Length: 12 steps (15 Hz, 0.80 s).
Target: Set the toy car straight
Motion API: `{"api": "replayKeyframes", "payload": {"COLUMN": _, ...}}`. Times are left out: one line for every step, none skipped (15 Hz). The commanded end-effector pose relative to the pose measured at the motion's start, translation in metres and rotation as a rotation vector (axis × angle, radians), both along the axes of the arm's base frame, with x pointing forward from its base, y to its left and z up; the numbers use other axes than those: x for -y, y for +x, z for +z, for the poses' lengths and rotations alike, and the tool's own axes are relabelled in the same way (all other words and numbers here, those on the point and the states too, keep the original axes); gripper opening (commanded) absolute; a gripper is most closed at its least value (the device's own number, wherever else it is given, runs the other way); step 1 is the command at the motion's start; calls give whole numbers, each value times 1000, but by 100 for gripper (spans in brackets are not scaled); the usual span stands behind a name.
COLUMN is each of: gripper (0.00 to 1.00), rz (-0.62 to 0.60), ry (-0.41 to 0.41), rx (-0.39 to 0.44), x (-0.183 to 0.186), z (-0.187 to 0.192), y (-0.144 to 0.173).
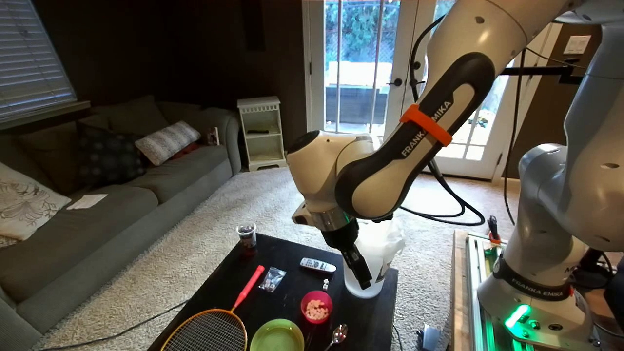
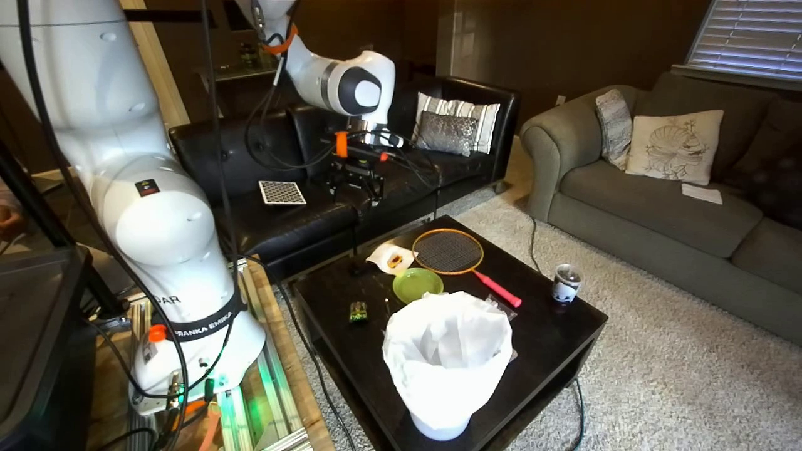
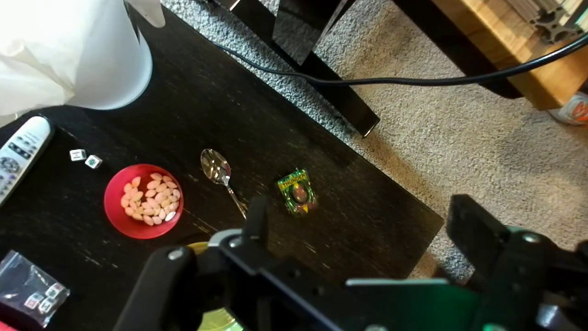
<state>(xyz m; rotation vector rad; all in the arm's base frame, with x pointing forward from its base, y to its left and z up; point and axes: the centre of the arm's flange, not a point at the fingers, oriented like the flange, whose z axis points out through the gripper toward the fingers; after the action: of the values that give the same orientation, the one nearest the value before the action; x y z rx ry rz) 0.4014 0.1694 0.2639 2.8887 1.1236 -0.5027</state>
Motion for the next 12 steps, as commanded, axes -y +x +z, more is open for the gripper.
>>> {"api": "replayKeyframes", "payload": {"gripper": 100, "rz": 60, "ry": -28, "rx": 89, "x": -27, "z": -43, "y": 3}}
{"api": "replayKeyframes", "payload": {"gripper": 100, "rz": 88, "ry": -23, "rx": 111, "x": -33, "z": -54, "y": 3}}
{"api": "replayKeyframes", "payload": {"gripper": 100, "rz": 118, "ry": -24, "rx": 133, "x": -39, "z": -69, "y": 3}}
{"api": "replayKeyframes", "payload": {"gripper": 100, "rz": 152, "ry": -23, "rx": 150, "x": -45, "z": -81, "y": 2}}
{"api": "replayKeyframes", "payload": {"gripper": 100, "rz": 191, "ry": -17, "rx": 163, "x": -51, "z": -95, "y": 2}}
{"api": "replayKeyframes", "payload": {"gripper": 100, "rz": 224, "ry": -12, "rx": 177, "x": -55, "z": -108, "y": 0}}
{"api": "replayKeyframes", "payload": {"gripper": 100, "rz": 256, "ry": -5, "rx": 182, "x": -59, "z": -120, "y": -1}}
{"api": "replayKeyframes", "payload": {"gripper": 100, "rz": 284, "ry": 4, "rx": 186, "x": -61, "z": -131, "y": -3}}
{"api": "replayKeyframes", "payload": {"gripper": 100, "rz": 308, "ry": 20, "rx": 186, "x": -64, "z": -142, "y": -3}}
{"api": "replayKeyframes", "payload": {"gripper": 100, "rz": 333, "ry": 38, "rx": 180, "x": -66, "z": -156, "y": -4}}
{"api": "replayKeyframes", "payload": {"gripper": 100, "rz": 351, "ry": 63, "rx": 157, "x": -67, "z": -168, "y": -2}}
{"api": "replayKeyframes", "payload": {"gripper": 100, "rz": 355, "ry": 65, "rx": 114, "x": -68, "z": -176, "y": -1}}
